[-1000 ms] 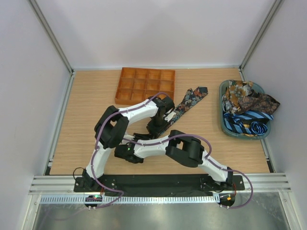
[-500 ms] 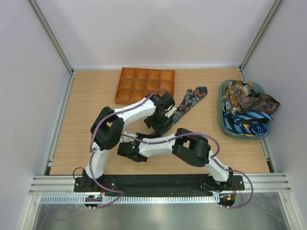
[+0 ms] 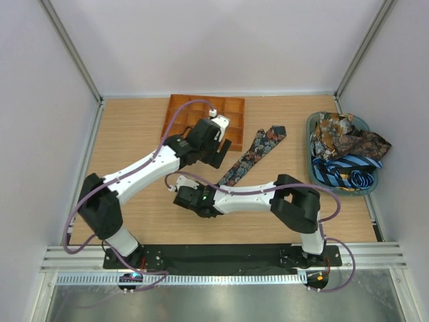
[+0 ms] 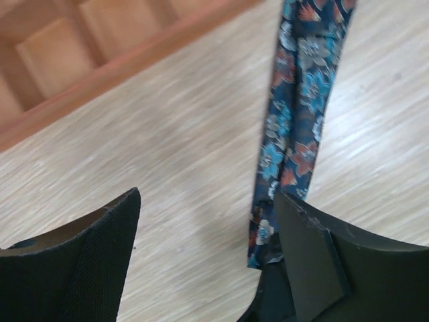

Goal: Roll the ties
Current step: Roll the tie

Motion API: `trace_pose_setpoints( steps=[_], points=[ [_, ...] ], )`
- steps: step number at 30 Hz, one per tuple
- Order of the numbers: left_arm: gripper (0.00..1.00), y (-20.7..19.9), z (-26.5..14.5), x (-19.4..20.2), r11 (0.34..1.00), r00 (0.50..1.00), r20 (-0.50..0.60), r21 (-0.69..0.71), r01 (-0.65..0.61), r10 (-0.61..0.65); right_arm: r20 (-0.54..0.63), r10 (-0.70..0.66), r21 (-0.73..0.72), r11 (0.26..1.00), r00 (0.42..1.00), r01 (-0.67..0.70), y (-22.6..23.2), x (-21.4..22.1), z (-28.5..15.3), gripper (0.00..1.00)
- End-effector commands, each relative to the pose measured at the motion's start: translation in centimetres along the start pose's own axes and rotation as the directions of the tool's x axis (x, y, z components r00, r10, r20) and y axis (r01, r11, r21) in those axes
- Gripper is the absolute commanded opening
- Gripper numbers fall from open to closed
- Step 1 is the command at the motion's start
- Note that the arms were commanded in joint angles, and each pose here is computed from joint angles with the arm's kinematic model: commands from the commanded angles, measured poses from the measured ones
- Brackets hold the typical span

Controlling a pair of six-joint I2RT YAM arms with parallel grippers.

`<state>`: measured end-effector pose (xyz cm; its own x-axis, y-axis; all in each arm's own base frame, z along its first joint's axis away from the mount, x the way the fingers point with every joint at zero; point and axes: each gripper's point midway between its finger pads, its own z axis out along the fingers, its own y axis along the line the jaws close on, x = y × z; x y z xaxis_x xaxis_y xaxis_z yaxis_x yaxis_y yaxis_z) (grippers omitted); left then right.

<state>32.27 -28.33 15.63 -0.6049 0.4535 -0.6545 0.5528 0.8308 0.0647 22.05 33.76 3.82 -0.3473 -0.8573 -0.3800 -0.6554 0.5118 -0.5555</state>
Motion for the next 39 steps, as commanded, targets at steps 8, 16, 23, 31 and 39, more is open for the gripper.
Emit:
trace_pose_setpoints(
  steps=[8,16,23,31,39],
  points=[
    [1.0,7.6,-6.7,-2.4,0.92,0.86,0.449,-0.177,0.351,-0.242,0.115,0.307,-0.397,0.886,0.945,-0.24,0.8,-2.3,-2.3,0.28],
    [1.0,12.9,-8.7,0.7,0.756,0.699,0.575,-0.198,0.623,-0.425,0.082,0.465,-0.54,0.764,0.882,-0.353,-1.0,-1.2,-1.6,0.28],
    [1.0,11.7,-8.3,1.4,0.799,0.67,0.601,-0.085,0.596,-0.436,-0.014,0.575,-0.674,0.599,0.818,-0.432,-2.0,-1.0,-0.6,0.28],
    [1.0,5.0,-3.4,2.9,0.971,0.854,0.462,0.109,0.215,-0.241,-0.162,0.647,-0.812,0.342,0.745,-0.473,-2.4,0.0,0.3,0.28],
    [1.0,-0.4,-0.3,5.6,0.956,0.933,0.34,0.294,0.017,-0.121,-0.262,0.72,-0.819,0.187,0.643,-0.543,-4.1,1.1,2.4,0.27]
  ],
)
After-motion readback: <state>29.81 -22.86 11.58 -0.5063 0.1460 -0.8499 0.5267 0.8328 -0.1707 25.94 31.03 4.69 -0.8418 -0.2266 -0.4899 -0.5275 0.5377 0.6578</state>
